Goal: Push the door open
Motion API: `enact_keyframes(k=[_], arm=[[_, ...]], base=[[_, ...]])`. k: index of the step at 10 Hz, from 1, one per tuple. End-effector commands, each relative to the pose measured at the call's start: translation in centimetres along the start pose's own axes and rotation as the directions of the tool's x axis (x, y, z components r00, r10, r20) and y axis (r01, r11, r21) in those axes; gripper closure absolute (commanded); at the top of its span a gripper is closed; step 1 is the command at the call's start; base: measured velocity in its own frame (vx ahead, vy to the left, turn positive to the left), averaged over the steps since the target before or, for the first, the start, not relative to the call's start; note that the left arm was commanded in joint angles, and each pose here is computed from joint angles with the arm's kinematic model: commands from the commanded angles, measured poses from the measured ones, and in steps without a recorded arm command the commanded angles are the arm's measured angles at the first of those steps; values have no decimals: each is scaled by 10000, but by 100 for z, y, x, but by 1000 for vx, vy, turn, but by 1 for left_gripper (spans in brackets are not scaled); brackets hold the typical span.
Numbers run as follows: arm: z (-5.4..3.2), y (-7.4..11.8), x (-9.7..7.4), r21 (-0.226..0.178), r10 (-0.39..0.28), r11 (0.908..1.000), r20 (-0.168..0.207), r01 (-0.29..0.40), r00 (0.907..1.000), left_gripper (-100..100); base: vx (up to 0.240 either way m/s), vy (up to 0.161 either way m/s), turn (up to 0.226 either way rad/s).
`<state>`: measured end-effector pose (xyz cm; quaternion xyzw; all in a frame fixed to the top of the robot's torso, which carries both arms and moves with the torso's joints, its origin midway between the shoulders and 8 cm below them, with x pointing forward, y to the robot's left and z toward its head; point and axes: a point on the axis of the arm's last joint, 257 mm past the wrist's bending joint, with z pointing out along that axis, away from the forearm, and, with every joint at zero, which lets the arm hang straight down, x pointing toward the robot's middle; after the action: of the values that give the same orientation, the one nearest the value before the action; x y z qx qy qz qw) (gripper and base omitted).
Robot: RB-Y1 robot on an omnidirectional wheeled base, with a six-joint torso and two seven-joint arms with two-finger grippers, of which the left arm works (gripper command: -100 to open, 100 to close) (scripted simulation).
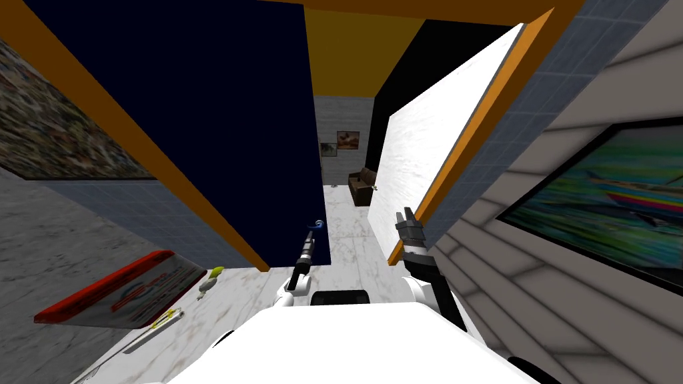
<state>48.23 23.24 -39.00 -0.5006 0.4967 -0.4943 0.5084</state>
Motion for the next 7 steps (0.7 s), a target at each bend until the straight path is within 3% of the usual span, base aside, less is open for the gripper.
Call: enact_keyframes(k=[1, 6, 7], arm=[[-1, 2, -21, -2, 4, 10000, 43, -4, 10000, -100], [-7, 12, -18, -15, -72, 10000, 116, 72, 9999, -100], [-7, 12, -18, -15, -72, 10000, 116, 72, 9999, 100]], base=[[203, 26, -27], [165, 10, -20], [-11, -2, 4]])
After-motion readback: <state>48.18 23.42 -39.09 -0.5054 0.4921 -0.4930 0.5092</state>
